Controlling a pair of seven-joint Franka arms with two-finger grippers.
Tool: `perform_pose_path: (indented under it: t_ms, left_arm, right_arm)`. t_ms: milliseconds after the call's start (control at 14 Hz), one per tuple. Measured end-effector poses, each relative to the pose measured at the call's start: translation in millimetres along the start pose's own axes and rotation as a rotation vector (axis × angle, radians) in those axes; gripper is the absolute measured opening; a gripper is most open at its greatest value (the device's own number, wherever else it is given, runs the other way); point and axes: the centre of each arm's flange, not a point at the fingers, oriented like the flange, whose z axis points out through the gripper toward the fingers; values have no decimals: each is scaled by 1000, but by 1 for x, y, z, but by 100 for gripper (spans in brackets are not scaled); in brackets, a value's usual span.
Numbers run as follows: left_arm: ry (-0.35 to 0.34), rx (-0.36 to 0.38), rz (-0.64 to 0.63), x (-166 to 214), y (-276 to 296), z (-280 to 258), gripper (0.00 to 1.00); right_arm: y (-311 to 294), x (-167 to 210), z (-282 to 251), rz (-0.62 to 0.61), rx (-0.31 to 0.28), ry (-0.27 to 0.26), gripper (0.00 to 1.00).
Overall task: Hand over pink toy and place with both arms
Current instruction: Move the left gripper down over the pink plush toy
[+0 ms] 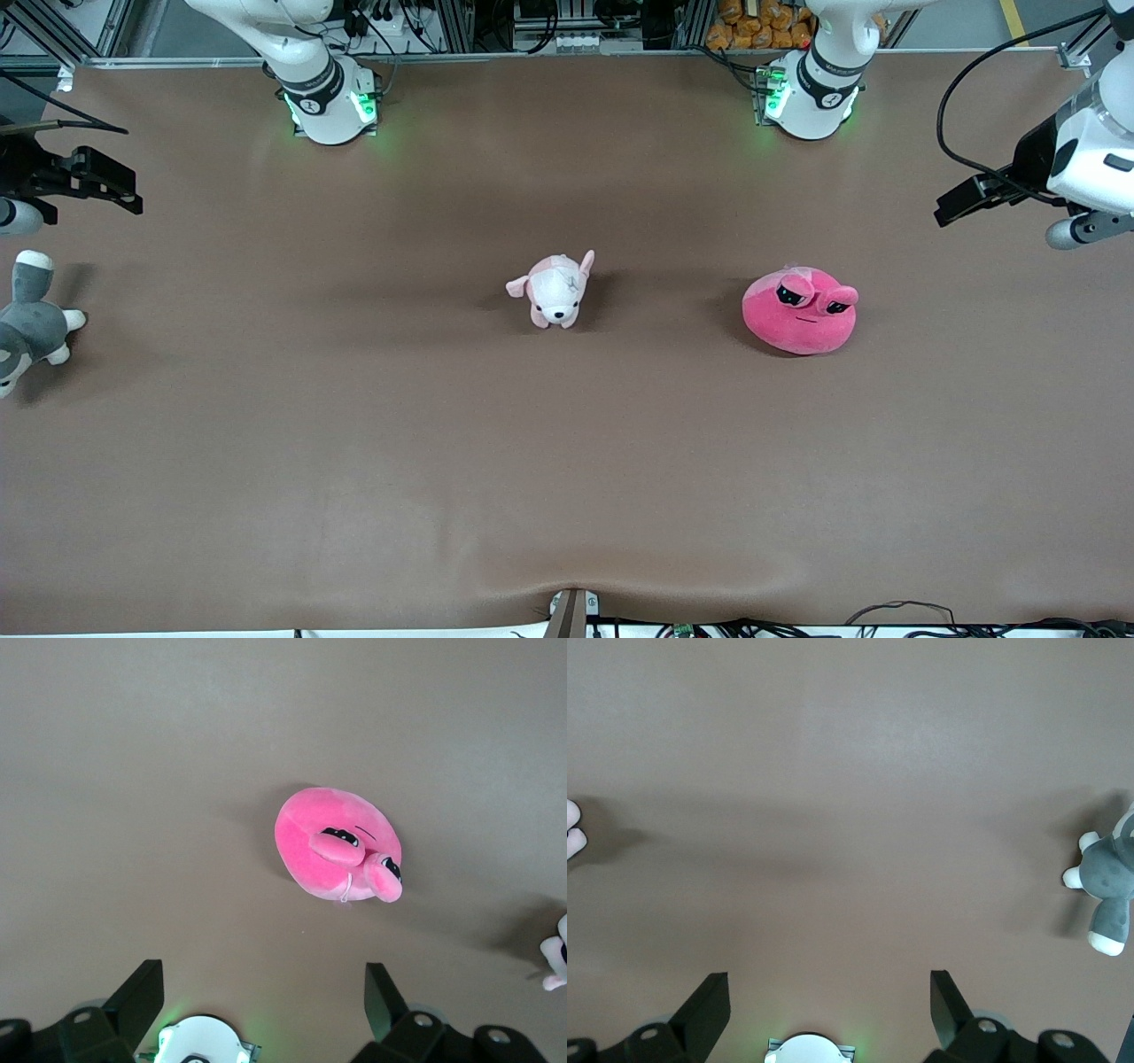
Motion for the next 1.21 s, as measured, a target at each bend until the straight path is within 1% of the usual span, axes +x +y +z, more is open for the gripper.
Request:
perform_pose_path:
  t_ms: [214,500,714,857,1000,1214]
  left_arm:
    - [-26,-17,-88,2,6,7,100]
    - [-72,-37,-244,0,18,20,100]
    - [-121,-74,-430,-2,26,29,100]
    - [-130,-76,-503,0,30,37,100]
    - [-138,-74,-532,7,35,52,100]
    - [-130,-84,-619,16,39,80,100]
  right_arm:
    - [0,0,0,0,0,0,100]
    - [0,0,0,0,0,-1,100]
    - [1,0,0,1,0,-1,100]
    - [1,0,0,2,0,-1,100]
    - [1,0,0,2,0,-2,100]
    - [1,0,0,2,1,-2,100]
